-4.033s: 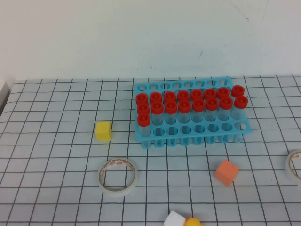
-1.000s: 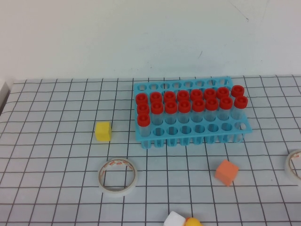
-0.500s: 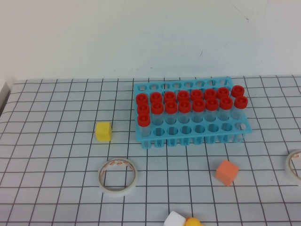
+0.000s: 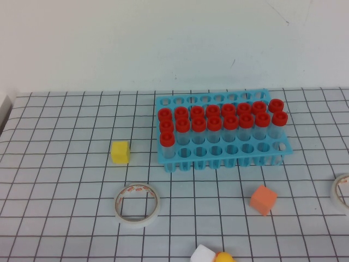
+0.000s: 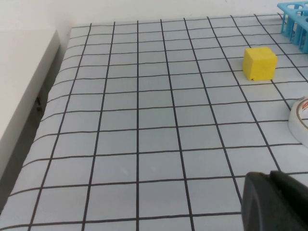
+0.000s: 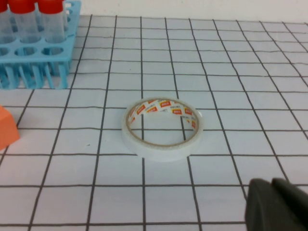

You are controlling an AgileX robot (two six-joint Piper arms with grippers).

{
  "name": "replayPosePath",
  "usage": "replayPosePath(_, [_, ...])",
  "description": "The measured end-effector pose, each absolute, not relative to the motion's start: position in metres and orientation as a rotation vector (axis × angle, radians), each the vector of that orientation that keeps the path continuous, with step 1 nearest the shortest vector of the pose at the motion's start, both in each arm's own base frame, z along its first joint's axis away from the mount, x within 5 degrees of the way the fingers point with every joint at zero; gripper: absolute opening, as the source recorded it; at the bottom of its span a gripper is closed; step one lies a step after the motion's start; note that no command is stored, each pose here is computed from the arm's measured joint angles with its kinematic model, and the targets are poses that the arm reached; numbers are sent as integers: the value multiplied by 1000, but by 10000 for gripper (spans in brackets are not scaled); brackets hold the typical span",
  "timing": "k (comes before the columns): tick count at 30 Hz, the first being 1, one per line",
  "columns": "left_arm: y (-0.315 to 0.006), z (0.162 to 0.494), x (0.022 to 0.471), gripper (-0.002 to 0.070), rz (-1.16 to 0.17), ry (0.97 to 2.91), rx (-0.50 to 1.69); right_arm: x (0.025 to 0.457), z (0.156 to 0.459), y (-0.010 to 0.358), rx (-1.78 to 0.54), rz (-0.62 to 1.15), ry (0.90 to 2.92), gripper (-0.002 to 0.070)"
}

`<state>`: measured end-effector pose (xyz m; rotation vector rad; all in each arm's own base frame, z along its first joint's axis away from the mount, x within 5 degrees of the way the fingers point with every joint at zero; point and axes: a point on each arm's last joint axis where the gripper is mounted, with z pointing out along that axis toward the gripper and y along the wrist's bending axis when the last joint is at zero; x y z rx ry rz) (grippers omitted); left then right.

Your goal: Place the test tubes

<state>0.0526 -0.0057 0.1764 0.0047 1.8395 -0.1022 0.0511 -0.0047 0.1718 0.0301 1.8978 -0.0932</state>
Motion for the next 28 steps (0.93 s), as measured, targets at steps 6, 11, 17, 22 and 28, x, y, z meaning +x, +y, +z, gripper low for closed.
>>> replayPosePath(6, [-6, 176, 53, -1, -102, 1839, 5, 51, 172, -3, 2, -68, 1893, -1])
replayPosePath(11, [-6, 176, 53, -1, -102, 1839, 5, 52, 172, -2, -23, -61, 1889, -1])
replayPosePath(17, [-6, 176, 53, -1, -99, 1839, 8, 52, 172, -2, -22, -61, 1889, -1])
replayPosePath(22, [-6, 176, 53, -1, -99, 1839, 8, 52, 172, -2, -23, -63, 1889, -1])
replayPosePath(28, [-6, 176, 53, -1, -94, 1839, 16, 52, 172, -2, -25, -65, 1889, -1])
